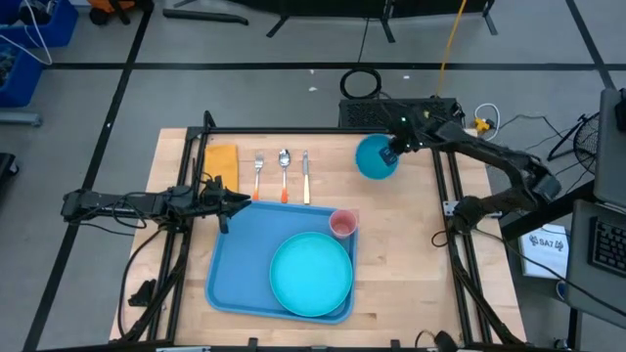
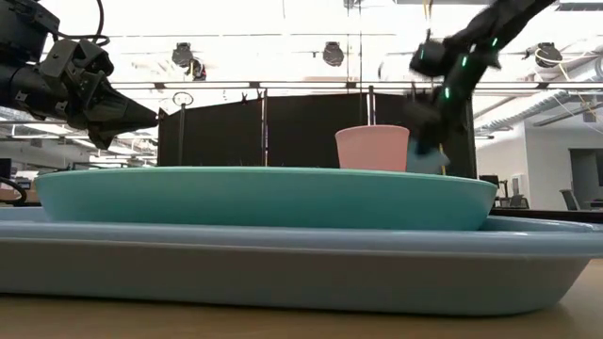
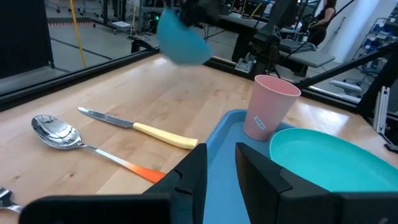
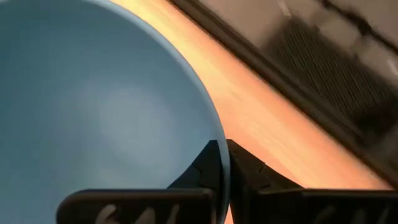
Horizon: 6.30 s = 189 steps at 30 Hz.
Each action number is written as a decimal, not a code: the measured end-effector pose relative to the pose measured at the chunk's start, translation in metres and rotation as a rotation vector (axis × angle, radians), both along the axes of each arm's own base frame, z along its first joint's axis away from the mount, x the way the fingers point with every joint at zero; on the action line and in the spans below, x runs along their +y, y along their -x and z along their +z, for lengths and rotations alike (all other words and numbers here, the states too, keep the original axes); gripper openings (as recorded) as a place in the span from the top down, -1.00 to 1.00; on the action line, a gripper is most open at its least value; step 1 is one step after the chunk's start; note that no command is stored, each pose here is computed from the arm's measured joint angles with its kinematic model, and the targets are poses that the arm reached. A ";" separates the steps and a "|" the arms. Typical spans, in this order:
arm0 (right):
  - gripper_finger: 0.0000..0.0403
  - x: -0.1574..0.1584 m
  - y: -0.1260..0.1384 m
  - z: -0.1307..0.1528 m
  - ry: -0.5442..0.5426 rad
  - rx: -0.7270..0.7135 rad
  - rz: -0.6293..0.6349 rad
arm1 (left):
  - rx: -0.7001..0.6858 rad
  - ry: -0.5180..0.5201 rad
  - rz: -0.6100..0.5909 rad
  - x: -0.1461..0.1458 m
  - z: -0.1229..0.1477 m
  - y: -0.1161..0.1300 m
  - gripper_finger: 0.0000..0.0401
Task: Set up tray
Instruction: Put the blue bowl on the green plate, then put the yellow napkin on the blue tray
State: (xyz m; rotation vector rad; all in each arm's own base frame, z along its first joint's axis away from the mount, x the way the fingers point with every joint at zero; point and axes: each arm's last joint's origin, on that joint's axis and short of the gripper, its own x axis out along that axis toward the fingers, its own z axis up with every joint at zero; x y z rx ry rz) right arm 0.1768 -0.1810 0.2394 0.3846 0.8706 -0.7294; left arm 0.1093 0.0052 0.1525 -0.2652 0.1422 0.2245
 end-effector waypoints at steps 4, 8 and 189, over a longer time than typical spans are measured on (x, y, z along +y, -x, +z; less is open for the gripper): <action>0.99 0.029 -0.007 0.032 0.035 -0.210 0.120 | 0.001 -0.008 -0.001 0.000 0.000 0.000 0.56; 1.00 0.068 -0.022 0.055 0.047 -0.377 0.275 | 0.000 -0.011 -0.002 0.000 0.000 0.000 0.56; 0.41 0.183 -0.010 0.087 0.668 -0.548 0.489 | -0.010 0.268 0.048 0.002 0.014 0.002 0.56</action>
